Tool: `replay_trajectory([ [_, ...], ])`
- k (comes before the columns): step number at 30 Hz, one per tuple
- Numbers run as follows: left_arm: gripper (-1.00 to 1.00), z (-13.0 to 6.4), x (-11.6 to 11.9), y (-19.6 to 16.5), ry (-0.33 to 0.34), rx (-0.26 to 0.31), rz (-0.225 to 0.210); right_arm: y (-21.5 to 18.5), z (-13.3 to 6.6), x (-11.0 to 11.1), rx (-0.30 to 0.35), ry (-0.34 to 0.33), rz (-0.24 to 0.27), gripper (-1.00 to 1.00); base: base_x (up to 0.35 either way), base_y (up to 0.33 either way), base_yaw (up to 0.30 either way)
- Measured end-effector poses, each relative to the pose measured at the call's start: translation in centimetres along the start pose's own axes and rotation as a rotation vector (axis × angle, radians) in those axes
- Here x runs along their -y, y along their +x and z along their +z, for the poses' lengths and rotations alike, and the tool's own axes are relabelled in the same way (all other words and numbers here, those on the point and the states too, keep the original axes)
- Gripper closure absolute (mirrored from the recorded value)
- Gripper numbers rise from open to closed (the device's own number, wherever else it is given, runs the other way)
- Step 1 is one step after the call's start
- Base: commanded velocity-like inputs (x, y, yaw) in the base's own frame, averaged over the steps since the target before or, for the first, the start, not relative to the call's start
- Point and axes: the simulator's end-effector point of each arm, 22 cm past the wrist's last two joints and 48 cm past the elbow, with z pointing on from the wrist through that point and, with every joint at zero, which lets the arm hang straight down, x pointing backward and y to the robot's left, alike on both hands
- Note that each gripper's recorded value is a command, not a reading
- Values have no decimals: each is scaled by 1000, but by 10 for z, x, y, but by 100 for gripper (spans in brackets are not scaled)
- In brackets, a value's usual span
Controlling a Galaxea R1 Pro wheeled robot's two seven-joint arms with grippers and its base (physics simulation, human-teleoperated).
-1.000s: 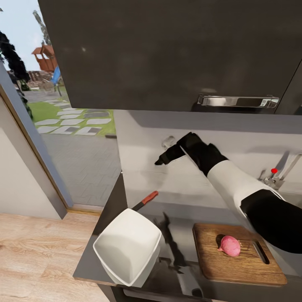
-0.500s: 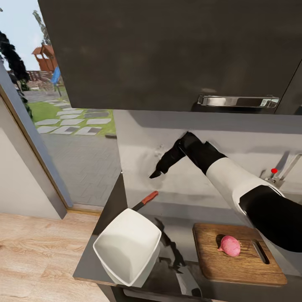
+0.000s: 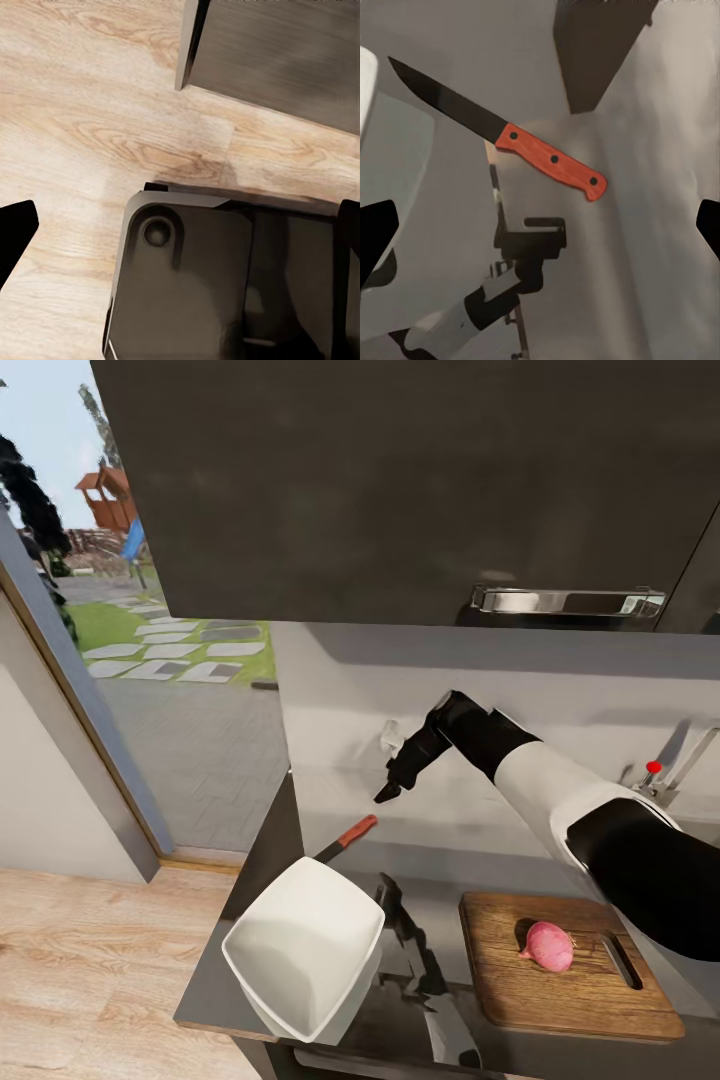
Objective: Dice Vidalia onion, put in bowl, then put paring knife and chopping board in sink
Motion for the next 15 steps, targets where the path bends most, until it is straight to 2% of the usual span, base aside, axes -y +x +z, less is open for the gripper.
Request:
replay_trajectory([
  [15, -100, 0, -1, 4, -2, -12, 0, 3, 6, -1, 1, -17, 0, -100, 0, 0, 0],
])
